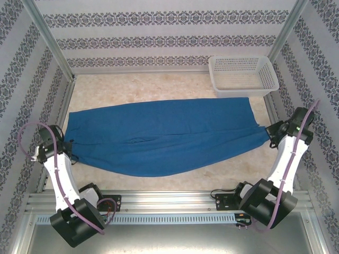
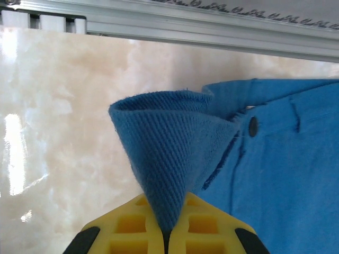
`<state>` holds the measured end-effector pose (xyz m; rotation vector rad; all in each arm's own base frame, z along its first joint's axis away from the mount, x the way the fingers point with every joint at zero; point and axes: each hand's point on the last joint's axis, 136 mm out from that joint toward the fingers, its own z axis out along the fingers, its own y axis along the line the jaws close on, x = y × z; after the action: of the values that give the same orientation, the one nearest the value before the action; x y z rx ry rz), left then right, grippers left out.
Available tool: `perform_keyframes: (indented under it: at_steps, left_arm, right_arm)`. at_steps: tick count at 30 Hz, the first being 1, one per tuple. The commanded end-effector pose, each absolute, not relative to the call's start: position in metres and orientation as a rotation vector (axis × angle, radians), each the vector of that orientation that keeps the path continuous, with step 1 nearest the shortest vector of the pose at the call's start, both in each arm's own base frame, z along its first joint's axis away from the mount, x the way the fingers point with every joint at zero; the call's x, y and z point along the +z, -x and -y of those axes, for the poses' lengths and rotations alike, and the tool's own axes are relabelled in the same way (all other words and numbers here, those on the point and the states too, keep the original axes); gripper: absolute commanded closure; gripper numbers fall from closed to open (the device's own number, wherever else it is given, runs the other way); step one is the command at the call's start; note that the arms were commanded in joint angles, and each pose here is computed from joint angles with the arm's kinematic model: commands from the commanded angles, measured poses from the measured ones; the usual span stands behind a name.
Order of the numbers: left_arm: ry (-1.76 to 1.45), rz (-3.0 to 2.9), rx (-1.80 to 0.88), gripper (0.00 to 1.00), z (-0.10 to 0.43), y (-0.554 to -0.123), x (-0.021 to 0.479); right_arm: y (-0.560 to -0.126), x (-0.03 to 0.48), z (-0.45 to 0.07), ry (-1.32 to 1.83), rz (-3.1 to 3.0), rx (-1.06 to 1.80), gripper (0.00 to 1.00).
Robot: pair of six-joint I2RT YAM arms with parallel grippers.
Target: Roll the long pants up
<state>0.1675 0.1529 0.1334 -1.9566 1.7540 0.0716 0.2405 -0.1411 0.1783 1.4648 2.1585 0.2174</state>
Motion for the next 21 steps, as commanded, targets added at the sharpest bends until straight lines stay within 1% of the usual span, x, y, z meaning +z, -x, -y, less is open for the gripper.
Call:
perform_keyframes:
  at_steps: [1, 8, 21]
  left_arm:
    - [1.935, -1.677, 0.05, 1.0, -0.165, -0.183, 0.161]
    - [1.921, -1.669, 0.023, 1.0, -0.182, -0.211, 0.18]
    - [1.924, -1.656, -0.001, 1.0, -0.203, -0.243, 0.18]
  right_arm:
    - [-0.267, 0.199, 0.153, -1.431, -2.085, 0.252, 1.0]
    - [-0.302, 0.197, 0.173, -1.436, -2.088, 0.264, 1.0]
    - [-0.374, 0.21, 0.182, -1.334, -2.123, 0.244, 1.0]
